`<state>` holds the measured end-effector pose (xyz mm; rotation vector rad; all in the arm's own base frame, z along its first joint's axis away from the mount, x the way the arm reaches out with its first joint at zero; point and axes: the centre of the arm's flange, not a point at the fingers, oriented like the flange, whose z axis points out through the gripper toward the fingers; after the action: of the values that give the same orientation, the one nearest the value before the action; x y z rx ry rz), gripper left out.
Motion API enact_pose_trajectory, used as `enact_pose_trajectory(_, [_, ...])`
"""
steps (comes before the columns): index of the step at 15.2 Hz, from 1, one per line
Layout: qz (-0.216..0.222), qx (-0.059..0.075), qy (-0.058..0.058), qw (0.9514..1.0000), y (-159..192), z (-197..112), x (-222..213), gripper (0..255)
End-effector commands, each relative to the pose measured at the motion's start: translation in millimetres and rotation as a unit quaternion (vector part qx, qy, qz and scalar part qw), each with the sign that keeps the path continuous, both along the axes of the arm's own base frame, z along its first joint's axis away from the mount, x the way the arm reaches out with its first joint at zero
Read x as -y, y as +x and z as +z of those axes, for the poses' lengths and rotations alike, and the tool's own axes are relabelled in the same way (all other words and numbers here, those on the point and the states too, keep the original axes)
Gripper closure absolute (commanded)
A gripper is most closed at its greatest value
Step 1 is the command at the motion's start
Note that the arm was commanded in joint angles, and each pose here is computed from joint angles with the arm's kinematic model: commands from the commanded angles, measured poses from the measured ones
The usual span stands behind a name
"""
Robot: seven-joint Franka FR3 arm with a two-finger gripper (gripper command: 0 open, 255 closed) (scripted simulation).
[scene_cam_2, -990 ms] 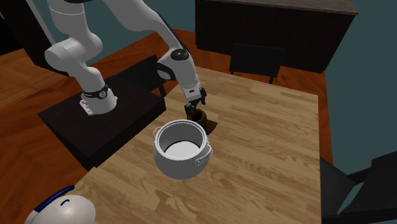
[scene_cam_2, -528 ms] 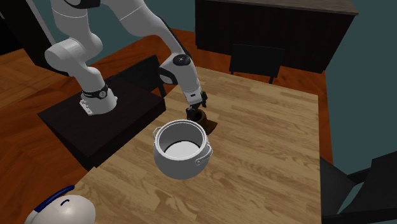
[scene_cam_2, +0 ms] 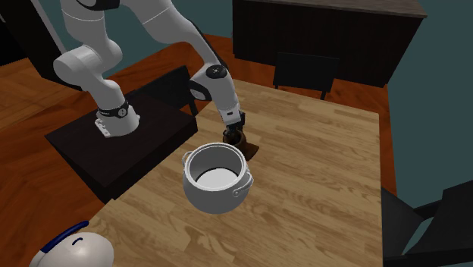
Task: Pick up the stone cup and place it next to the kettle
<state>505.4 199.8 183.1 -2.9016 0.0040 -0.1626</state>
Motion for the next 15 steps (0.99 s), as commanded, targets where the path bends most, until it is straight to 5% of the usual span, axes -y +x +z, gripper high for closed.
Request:
enact_pose_trajectory(1, [0.0, 0.0, 0.0, 1.0, -0.1, -0.2, 0.2, 255])
enact_pose_trajectory(6, [0.0, 0.0, 0.0, 1.0, -0.1, -0.2, 0.1, 255])
enact_pose_trajectory(15, [0.0, 0.0, 0.0, 1.0, -0.1, 47.3, 0.1, 255])
